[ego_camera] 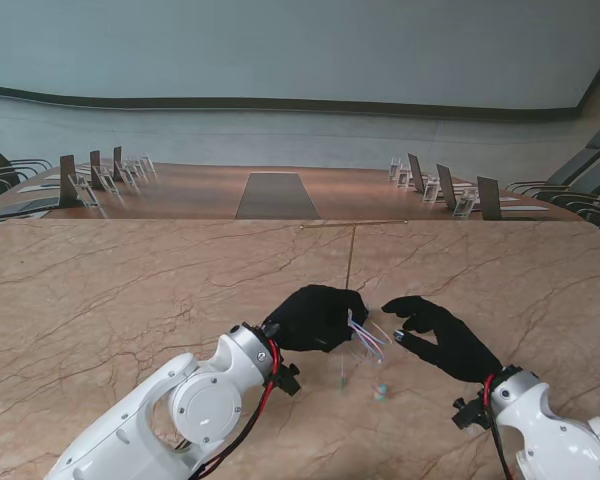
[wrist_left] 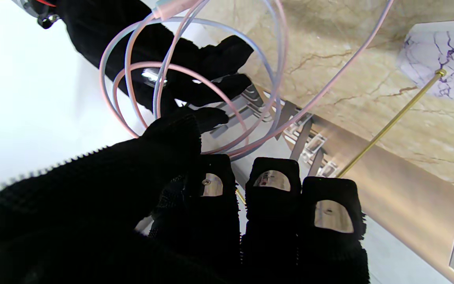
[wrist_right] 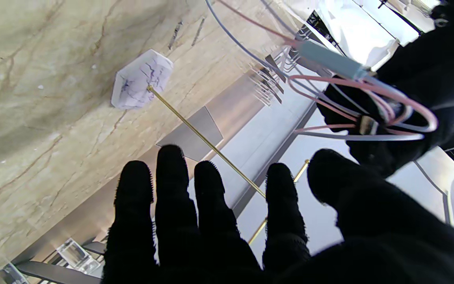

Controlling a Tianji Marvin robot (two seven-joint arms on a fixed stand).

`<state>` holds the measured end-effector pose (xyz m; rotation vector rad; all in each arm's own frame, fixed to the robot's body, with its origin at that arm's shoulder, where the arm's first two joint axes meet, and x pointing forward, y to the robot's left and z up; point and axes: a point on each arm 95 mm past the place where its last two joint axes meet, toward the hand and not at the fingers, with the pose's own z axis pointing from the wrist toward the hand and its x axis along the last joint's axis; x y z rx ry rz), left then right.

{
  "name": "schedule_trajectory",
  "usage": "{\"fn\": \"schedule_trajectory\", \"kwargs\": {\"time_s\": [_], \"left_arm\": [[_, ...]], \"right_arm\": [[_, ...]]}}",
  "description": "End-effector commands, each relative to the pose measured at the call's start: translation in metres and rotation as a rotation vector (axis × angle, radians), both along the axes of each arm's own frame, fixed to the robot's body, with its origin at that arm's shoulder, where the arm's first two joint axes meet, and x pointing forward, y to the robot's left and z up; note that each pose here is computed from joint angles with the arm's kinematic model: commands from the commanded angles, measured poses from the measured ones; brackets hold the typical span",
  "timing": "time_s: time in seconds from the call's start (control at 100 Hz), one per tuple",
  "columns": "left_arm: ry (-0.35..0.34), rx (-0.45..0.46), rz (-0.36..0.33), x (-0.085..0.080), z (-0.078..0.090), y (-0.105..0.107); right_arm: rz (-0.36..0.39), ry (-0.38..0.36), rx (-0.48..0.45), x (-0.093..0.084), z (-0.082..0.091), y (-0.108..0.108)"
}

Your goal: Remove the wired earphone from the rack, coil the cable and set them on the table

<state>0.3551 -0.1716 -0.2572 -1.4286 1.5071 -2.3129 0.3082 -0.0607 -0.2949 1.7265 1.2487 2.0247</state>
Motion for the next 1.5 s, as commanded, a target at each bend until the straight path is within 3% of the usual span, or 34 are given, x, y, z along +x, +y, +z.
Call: {"fn": "schedule_trajectory", "kwargs": {"time_s": [0.0,0.75,1.49], "left_arm": [[-0.007,-0.015,-0.022,-0.003,0.007,-0.004],[0.000,-0.021,-0.122,-0.012,0.017,-0.024],[-0.003,-0.026,-0.144,-0.007,0.021,-0.030]], "right_arm": [[0.005,0.017,-0.013,0.000,-0.005,0.003],[0.062,0.095,-0.137,0.014,-0.027,0.019],[0.130,0.161,-0.157,0.013,-0.035,0.037]]}}
